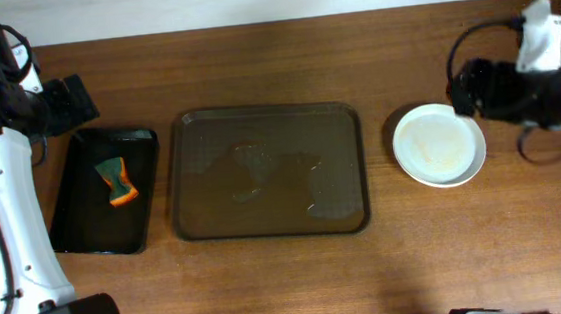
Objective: Clean dirty plates on tray and stack at the side
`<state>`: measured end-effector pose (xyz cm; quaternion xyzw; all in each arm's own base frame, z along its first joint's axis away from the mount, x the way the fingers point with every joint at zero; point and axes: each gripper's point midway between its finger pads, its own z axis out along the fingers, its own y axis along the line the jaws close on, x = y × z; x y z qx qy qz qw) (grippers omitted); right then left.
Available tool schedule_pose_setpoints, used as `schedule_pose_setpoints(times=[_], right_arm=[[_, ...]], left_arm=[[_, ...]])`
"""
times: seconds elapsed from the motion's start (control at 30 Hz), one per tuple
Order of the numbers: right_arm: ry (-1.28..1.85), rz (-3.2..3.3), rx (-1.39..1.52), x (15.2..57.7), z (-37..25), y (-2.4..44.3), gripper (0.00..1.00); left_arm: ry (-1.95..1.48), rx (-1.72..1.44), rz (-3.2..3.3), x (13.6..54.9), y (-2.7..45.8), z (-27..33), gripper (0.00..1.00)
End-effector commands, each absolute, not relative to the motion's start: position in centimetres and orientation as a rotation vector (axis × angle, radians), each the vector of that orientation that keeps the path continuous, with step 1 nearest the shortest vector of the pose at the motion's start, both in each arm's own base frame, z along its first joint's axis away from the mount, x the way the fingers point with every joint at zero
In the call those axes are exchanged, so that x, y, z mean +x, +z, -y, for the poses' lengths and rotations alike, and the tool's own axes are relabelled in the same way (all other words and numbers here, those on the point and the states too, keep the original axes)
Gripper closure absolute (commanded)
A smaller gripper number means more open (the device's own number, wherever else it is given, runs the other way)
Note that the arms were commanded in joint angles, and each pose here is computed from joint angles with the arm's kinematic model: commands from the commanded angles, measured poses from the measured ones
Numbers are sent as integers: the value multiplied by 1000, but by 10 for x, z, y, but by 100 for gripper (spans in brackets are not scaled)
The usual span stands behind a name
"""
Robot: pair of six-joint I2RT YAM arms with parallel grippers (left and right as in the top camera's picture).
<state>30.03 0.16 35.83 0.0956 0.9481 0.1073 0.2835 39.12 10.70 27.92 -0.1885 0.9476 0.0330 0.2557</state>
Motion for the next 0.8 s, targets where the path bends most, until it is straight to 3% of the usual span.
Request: schedule_pose_setpoints(times=[0.0,0.27,0.4,0.47,0.77], right_arm=[[404,-2517,247,273,-20,378,2],[367,-2534,254,273,-16,374,2],[231,-2316,-44,298,-19,401,2],[166,-2175,-52,295,-15,401,2],[110,-1698,-101,257,-18,288,1]], left_arm=[[77,-524,-2579,392,276,-106,0],[77,-524,-2579,392,276,-106,0],[77,-524,-2579,392,276,-106,0],[77,-524,-2579,392,276,-106,0],[77,-524,-2580,392,276,-106,0]])
